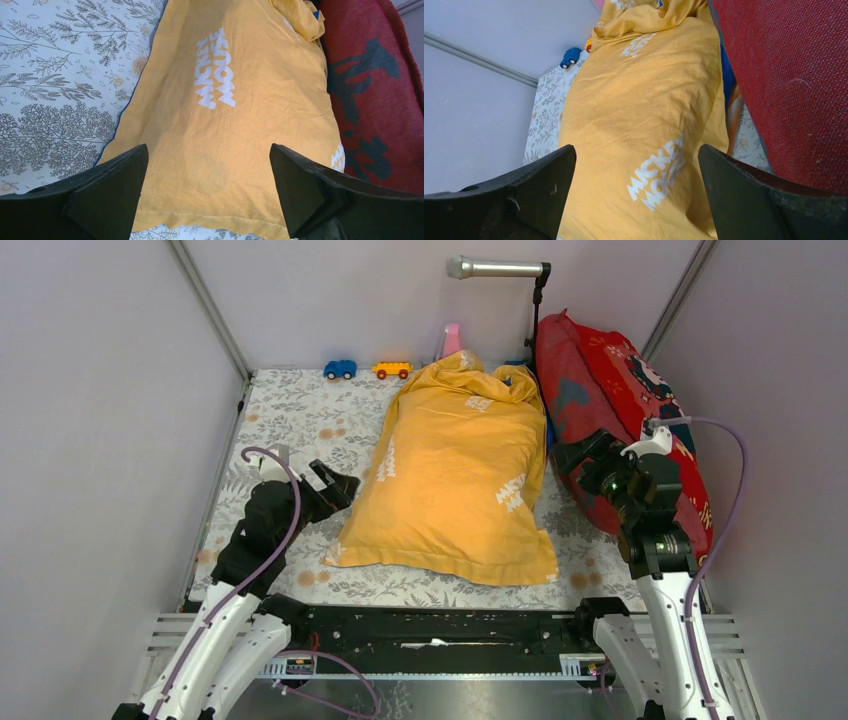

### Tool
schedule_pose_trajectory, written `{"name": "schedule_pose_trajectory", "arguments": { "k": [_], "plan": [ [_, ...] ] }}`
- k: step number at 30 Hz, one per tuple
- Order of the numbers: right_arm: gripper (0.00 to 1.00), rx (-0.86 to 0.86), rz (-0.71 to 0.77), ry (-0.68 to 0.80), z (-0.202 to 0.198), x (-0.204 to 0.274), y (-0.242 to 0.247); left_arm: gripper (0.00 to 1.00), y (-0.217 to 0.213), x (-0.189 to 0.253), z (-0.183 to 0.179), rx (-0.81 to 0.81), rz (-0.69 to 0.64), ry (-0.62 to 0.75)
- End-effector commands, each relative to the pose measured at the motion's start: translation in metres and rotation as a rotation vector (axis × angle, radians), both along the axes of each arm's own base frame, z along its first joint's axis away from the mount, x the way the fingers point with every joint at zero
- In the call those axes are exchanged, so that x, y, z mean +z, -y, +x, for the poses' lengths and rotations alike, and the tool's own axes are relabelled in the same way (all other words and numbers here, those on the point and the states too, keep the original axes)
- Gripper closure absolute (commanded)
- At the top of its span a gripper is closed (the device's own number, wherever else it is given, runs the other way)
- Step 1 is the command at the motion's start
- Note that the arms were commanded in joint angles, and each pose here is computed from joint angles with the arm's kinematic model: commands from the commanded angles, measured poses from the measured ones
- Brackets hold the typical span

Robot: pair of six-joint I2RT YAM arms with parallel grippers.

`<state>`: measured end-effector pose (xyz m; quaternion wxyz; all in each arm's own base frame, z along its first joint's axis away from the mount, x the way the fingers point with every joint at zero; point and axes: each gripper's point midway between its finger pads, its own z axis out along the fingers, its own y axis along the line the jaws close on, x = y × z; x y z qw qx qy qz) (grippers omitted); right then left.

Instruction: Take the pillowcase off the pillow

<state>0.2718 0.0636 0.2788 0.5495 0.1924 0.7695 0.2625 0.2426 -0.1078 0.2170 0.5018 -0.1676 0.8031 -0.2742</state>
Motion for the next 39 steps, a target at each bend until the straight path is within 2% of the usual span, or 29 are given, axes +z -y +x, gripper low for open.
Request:
{"name": "schedule_pose_trajectory", "arguments": {
  "k": [1,5,13,18,23,30,33,39],
  "plan": [
    [0.00,0.024,-0.023,0.042,0.000,0.009,-0.002,0.01,-0.001,0.009,0.001,0.014,-0.032,0.071],
    [0.00,0.121,-0.029,0.015,0.002,0.009,-0.016,0.01,-0.001,-0.004,-0.001,0.018,-0.045,0.037],
    [0.00,0.304,0.014,-0.133,0.020,-0.022,-0.053,0.01,0.030,-0.073,-0.007,-0.076,-0.165,-0.151],
    [0.00,0.324,-0.145,-0.230,0.028,-0.059,-0.078,0.01,0.038,-0.097,-0.014,-0.082,-0.235,-0.209],
    [0.00,0.365,-0.169,-0.302,0.036,-0.085,-0.096,0.01,0.046,-0.104,-0.018,-0.104,-0.246,-0.233],
    [0.00,0.259,-0.302,-0.352,0.032,-0.108,-0.069,0.03,0.052,-0.113,-0.015,-0.126,-0.245,-0.233],
    [0.00,0.247,-0.349,-0.385,0.027,-0.118,-0.061,0.11,0.057,-0.113,-0.010,-0.142,-0.277,-0.212],
    [0.00,0.300,-0.360,-0.411,0.016,-0.136,-0.078,0.48,0.063,-0.110,0.005,-0.150,-0.286,-0.169]
  ]
}}
